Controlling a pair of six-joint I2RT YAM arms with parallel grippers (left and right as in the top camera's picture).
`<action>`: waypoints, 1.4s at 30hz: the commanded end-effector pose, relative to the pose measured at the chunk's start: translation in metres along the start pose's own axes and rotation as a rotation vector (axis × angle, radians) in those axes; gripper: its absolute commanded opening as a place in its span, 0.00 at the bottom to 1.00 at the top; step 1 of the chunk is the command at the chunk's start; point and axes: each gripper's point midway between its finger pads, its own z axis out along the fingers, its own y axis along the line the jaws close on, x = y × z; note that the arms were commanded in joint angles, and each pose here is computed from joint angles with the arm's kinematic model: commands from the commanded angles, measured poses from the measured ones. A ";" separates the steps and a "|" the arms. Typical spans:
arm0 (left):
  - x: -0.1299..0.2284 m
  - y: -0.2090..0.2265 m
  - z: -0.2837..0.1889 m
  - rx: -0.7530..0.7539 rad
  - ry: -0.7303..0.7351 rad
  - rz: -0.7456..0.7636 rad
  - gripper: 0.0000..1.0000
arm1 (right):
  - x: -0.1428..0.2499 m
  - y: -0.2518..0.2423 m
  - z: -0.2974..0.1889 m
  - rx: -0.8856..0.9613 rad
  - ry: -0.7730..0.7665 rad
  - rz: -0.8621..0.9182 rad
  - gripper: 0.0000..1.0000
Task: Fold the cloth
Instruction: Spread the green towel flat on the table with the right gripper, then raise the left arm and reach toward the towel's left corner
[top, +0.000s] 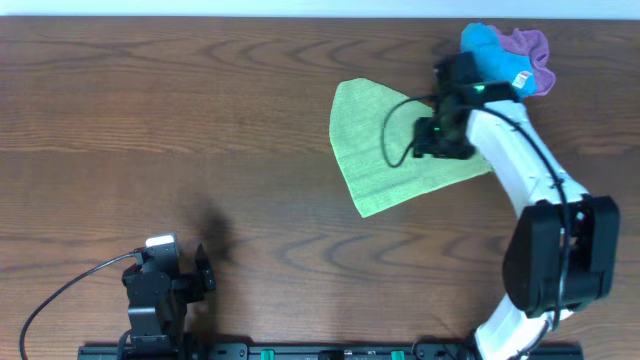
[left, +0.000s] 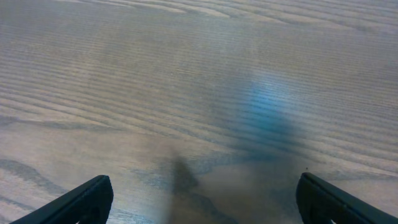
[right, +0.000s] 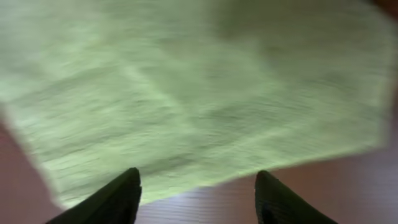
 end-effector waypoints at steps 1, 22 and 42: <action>0.009 0.002 0.002 -0.011 0.030 0.000 0.95 | -0.004 0.043 -0.012 -0.099 -0.042 -0.104 0.51; -0.009 -0.007 0.002 0.043 -0.041 -0.080 0.95 | 0.000 0.092 0.000 -0.182 -0.047 -0.175 0.50; -0.239 -0.096 -0.031 0.462 0.006 -0.182 0.95 | 0.002 0.086 0.001 -0.168 -0.034 -0.166 0.51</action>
